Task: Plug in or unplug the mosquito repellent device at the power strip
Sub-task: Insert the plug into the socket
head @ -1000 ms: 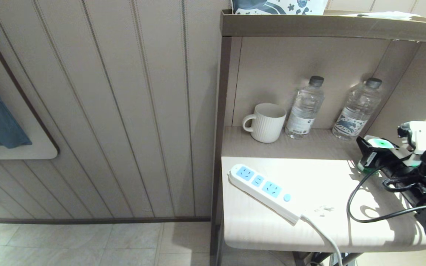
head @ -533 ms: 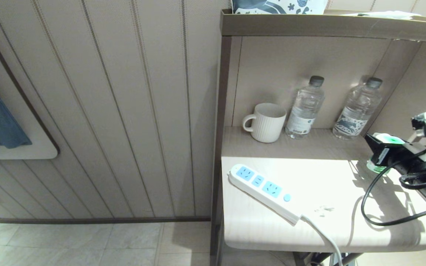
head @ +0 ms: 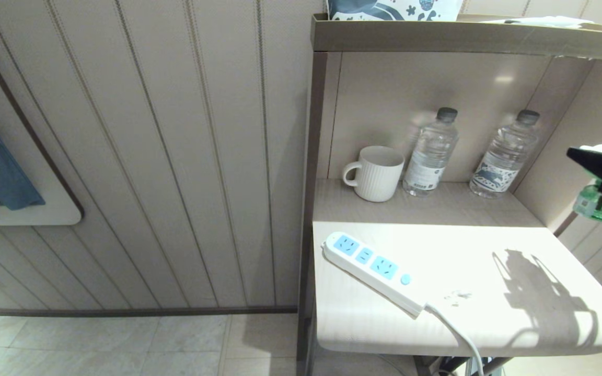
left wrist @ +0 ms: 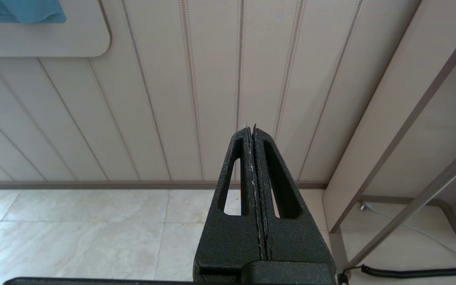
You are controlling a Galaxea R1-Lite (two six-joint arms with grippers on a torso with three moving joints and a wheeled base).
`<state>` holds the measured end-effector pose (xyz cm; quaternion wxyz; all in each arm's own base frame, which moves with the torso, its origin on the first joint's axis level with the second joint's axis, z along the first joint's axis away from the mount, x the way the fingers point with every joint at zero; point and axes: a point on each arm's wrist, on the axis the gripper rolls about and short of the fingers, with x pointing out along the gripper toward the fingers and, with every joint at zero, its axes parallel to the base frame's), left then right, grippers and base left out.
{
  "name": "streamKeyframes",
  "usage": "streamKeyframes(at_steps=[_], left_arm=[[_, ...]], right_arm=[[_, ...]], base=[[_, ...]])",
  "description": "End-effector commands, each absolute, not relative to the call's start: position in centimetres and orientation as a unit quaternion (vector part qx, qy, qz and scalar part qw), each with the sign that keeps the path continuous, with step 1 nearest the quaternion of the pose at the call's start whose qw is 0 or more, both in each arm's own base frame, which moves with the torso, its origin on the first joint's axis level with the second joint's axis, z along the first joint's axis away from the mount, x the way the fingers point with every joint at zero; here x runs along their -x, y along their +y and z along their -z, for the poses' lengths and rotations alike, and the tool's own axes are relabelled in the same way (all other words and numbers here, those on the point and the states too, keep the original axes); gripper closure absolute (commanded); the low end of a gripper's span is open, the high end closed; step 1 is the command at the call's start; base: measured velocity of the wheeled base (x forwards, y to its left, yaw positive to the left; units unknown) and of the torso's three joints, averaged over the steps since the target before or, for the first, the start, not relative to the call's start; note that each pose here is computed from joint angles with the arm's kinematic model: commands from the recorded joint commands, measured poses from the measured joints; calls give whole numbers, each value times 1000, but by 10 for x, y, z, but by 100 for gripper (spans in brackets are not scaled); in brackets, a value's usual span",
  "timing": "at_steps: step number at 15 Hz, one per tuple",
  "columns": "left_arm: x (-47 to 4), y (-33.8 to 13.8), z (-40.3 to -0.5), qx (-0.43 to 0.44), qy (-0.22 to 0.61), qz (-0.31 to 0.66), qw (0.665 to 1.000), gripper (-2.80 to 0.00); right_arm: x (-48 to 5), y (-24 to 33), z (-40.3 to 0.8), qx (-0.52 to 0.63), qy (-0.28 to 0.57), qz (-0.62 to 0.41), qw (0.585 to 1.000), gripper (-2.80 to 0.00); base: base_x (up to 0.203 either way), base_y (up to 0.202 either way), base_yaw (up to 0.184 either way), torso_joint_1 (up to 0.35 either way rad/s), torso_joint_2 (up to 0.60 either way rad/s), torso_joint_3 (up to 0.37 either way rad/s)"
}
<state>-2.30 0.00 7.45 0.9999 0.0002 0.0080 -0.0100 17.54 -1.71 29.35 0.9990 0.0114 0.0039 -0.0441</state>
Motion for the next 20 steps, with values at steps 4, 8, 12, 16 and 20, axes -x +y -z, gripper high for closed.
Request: streamKeyframes(at_steps=[4, 8, 12, 16, 20], left_arm=[[23, 0, -74, -1, 8, 10, 1000, 0], [23, 0, -74, 0, 8, 10, 1000, 0], [23, 0, -74, -1, 8, 10, 1000, 0], [23, 0, -74, 0, 8, 10, 1000, 0], [23, 0, -74, -2, 8, 11, 1000, 0]], right_arm=[[-121, 6, -344, -50, 113, -23, 992, 0], [-130, 26, -345, -66, 194, -87, 975, 0], [-153, 56, -334, -71, 307, -133, 940, 0], [-152, 55, -331, -73, 335, -127, 931, 0], [-152, 55, -325, -82, 347, -120, 927, 0]], base=[[0, 0, 0, 0, 0, 0], [0, 0, 0, 0, 0, 0], [0, 0, 0, 0, 0, 0], [0, 0, 0, 0, 0, 0], [0, 0, 0, 0, 0, 0]])
